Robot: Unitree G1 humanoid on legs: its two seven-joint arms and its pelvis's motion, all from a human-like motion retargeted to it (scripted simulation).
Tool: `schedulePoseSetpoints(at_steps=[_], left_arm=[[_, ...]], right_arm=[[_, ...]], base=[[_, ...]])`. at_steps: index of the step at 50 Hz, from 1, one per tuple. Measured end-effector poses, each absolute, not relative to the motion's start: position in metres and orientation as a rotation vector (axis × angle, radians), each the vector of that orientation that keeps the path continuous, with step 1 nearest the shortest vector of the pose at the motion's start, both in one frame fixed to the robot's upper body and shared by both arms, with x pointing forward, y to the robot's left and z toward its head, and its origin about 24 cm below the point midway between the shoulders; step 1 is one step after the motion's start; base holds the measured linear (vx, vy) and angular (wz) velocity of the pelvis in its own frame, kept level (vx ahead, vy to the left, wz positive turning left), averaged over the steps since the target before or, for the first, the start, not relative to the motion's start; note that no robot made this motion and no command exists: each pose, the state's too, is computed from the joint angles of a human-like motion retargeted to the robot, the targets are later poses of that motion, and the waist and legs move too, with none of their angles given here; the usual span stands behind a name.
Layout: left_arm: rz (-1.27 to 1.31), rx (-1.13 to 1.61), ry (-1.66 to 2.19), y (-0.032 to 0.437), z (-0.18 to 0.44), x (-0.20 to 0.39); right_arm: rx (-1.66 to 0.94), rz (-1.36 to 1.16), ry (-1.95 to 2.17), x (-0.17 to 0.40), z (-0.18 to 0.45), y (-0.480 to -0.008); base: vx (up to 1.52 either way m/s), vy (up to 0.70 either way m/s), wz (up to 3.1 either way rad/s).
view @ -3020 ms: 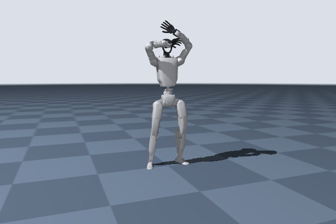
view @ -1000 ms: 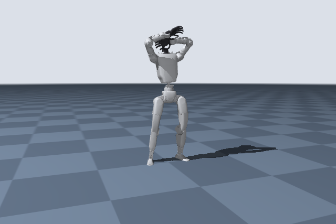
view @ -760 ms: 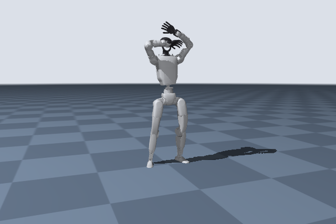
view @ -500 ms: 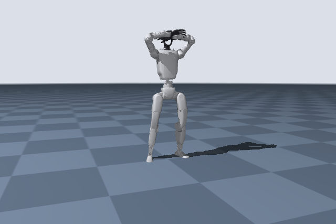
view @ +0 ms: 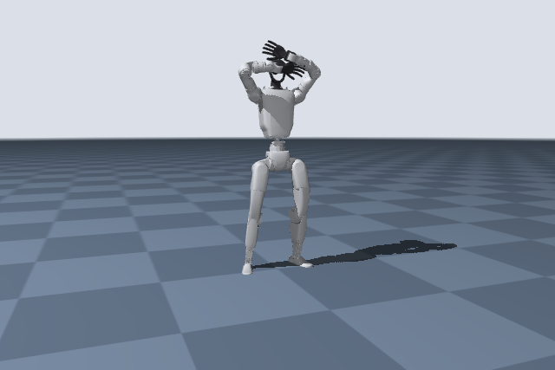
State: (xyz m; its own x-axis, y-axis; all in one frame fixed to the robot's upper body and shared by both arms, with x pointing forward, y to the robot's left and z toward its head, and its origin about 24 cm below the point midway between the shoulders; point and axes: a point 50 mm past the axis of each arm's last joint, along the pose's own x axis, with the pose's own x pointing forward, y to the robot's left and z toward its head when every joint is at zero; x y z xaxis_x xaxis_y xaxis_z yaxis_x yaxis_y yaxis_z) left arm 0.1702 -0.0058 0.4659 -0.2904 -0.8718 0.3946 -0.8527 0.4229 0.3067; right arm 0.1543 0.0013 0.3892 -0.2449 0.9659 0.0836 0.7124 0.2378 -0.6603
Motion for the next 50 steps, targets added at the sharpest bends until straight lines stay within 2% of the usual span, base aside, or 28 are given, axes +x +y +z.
schedulePoseSetpoints(at_steps=[3,7,10,14,16,18,21,24,27,30,32,35,38,40,42,45,48,50], left_arm=[[0.055,1.563,-1.965,0.01,0.484,0.201],[-0.159,1.703,-1.887,0.009,0.448,0.218],[-0.4,1.733,-2.149,-0.008,0.402,0.186],[-0.599,1.531,-2.398,-0.021,0.375,0.141],[-0.566,1.446,-2.376,-0.024,0.387,0.138],[-0.354,1.44,-2.354,-0.024,0.419,0.145],[-0.034,1.463,-2.216,-0.012,0.469,0.166],[0.103,1.546,-2.027,0.006,0.49,0.193],[-0.001,1.683,-1.919,0.008,0.473,0.213],[-0.344,1.717,-1.964,-0.005,0.425,0.204],[-0.452,1.745,-2.183,-0.015,0.397,0.178],[-0.654,1.584,-2.381,-0.022,0.369,0.141],[-0.627,1.431,-2.362,-0.026,0.381,0.136],[-0.398,1.429,-2.331,-0.025,0.412,0.148],[-0.201,1.418,-2.207,-0.018,0.445,0.168],[0.003,1.468,-1.993,0.003,0.477,0.2],[-0.031,1.632,-1.832,0.013,0.469,0.225],[-0.203,1.703,-1.809,0.009,0.445,0.227]], right_arm=[[-1.295,0.786,-2.053,0.136,0.391,0.005],[-1.135,0.669,-2.047,0.142,0.418,0.008],[-1.232,0.499,-2.01,0.167,0.435,0.005],[-1.513,0.429,-1.848,0.203,0.43,-0.008],[-1.641,0.462,-1.815,0.207,0.418,-0.011],[-1.709,0.513,-1.864,0.198,0.405,-0.011],[-1.591,0.638,-1.987,0.169,0.391,-0.007],[-1.374,0.728,-2.046,0.146,0.389,-0.005],[-1.236,0.664,-2.062,0.143,0.406,-0.004],[-1.202,0.494,-2.033,0.16,0.432,-0.004],[-1.273,0.388,-1.969,0.179,0.445,-0.009],[-1.442,0.319,-1.833,0.205,0.448,-0.019],[-1.608,0.404,-1.753,0.214,0.428,-0.023],[-1.679,0.503,-1.798,0.203,0.41,-0.018],[-1.652,0.624,-1.884,0.181,0.394,-0.011],[-1.477,0.797,-1.977,0.15,0.38,-0.002],[-1.309,0.813,-2.008,0.139,0.389,0.003],[-1.234,0.73,-2.015,0.143,0.406,0.006]], base=[[0.0,0.0,0.0],[0.0,0.0,0.0],[0.0,0.0,0.0],[0.0,0.0,0.0],[0.0,0.0,0.0],[0.0,0.0,0.0],[0.0,0.0,0.0],[0.0,0.0,0.0],[0.0,0.0,0.0],[0.0,0.0,0.0],[0.0,0.0,0.0],[0.0,0.0,0.0],[0.0,0.0,0.0],[0.0,0.0,0.0],[0.0,0.0,0.0],[0.0,0.0,0.0],[0.0,0.0,0.0],[0.0,0.0,0.0]])
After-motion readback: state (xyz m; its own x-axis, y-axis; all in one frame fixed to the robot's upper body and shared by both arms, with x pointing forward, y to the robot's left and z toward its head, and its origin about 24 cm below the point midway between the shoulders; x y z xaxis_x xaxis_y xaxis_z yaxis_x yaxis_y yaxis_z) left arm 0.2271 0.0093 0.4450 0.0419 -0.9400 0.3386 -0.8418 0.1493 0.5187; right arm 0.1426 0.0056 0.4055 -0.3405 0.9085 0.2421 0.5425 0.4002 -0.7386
